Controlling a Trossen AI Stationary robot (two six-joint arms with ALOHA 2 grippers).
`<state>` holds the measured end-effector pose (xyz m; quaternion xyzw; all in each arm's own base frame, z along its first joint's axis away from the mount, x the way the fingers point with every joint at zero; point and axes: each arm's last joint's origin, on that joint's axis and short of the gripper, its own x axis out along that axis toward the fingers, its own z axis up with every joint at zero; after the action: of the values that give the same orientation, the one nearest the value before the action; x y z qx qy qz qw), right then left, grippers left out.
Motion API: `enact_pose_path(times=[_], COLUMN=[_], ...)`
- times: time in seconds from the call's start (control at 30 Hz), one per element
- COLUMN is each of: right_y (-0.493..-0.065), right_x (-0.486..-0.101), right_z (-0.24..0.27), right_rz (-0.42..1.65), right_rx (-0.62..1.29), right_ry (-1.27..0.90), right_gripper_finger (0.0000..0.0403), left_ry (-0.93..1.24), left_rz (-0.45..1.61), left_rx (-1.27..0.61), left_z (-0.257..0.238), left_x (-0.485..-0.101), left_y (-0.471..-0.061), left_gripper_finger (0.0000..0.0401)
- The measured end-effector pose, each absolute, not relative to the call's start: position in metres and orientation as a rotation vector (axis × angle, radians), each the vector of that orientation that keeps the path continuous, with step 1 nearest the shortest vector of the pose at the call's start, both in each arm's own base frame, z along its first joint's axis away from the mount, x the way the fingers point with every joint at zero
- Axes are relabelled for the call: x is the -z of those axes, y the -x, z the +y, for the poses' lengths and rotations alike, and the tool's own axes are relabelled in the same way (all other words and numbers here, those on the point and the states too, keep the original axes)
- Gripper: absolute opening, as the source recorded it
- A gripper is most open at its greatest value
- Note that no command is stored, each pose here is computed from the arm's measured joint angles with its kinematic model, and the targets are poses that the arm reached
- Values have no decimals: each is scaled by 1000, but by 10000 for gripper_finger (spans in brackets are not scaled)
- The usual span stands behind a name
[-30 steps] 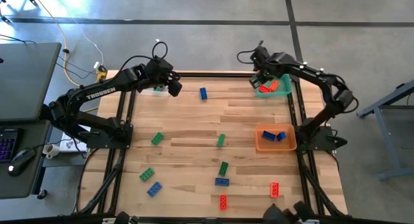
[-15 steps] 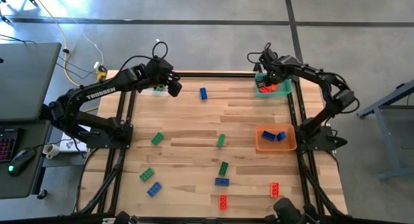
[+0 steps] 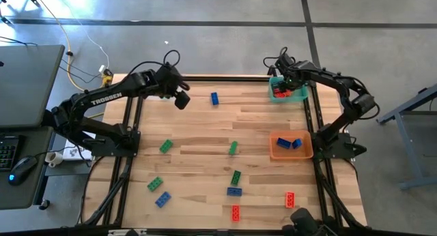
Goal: Sort & place blocks by color
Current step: Put the orange game piece into the blue bin, then put the green game piece into the transparent bin
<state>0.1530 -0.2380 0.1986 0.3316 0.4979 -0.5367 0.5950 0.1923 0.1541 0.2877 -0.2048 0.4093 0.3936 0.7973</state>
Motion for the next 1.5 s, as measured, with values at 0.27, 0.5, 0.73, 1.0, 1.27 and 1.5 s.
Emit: enact_pose_path(times=[0.27, 0.5, 0.73, 1.0, 1.27, 1.5], right_y=[-154, -155, -156, -156, -158, -165], right_x=[-199, -199, -199, -199, -200, -216], right_z=[-238, -238, -239, -239, -242, -250], right_rz=[1150, 1151, 1166, 1190, 1161, 1083], right_rx=[1233, 1190, 1152, 1113, 1100, 1085], right_ry=[-784, -783, -728, -690, -663, -648], right_gripper_finger=[215, 204, 199, 199, 199, 199], left_ry=[591, 712, 754, 843, 880, 901], left_rz=[1015, 1141, 1178, 1295, 1340, 1355], left_rx=[-750, -718, -718, -776, -819, -836], left_z=[139, 118, 98, 71, 45, 29], left_x=[-280, -274, -270, -232, -207, -185], left_y=[-187, -185, -192, -189, -187, -183], left_gripper_finger=[274, 274, 274, 273, 273, 273])
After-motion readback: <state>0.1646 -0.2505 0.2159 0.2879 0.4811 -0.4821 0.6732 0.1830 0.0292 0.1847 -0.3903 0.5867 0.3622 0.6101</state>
